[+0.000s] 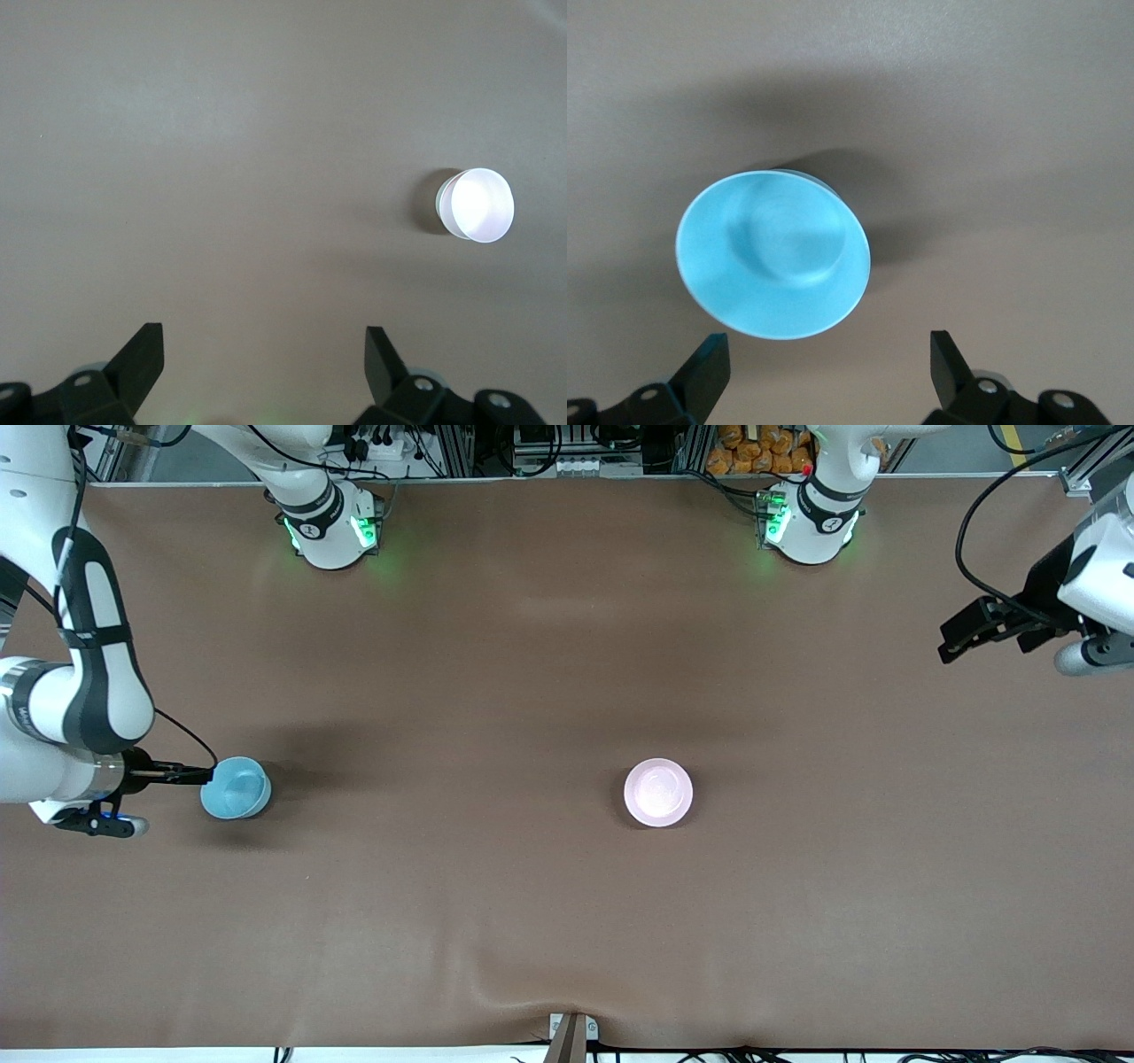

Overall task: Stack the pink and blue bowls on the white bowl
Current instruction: 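Reach the right gripper down to the light blue bowl rim, then close the right gripper on the blue bowl rim and lift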

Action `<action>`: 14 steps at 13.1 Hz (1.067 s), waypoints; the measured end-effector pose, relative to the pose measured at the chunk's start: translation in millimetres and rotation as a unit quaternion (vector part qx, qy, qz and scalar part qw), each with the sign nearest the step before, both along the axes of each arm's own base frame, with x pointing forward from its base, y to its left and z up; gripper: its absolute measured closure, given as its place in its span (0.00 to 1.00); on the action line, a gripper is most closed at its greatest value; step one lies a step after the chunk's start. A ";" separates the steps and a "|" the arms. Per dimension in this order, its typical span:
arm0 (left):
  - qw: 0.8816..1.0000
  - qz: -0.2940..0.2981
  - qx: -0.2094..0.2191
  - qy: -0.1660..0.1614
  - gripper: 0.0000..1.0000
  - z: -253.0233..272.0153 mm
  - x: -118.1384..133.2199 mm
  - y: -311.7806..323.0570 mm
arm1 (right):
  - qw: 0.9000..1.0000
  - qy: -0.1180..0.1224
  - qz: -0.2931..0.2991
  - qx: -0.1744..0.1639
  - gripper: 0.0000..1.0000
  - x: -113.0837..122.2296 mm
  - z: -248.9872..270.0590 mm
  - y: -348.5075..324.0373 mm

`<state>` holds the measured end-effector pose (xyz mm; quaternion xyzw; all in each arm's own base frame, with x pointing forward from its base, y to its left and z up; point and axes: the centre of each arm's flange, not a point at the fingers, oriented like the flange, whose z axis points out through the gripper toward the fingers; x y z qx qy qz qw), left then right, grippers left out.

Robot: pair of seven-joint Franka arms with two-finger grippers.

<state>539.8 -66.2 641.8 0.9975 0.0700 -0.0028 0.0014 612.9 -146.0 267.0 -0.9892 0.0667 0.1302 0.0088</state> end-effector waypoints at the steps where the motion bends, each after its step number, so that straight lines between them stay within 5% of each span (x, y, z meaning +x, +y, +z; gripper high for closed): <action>1: 1.000 0.000 0.000 0.001 0.00 -0.3 -2.4 -0.4 | 1.000 -0.007 0.004 -0.001 0.00 -3.8 -10.8 -0.4; 11: 1.000 0.008 0.005 0.028 0.00 -9.7 -7.1 9.9 | 0.998 -0.056 0.013 -0.012 0.00 -6.5 -67.8 -1.3; 14: 1.000 0.008 0.007 0.029 0.00 -10.0 -7.3 10.2 | 0.998 -0.059 0.014 -0.013 0.16 -1.6 -68.6 -2.5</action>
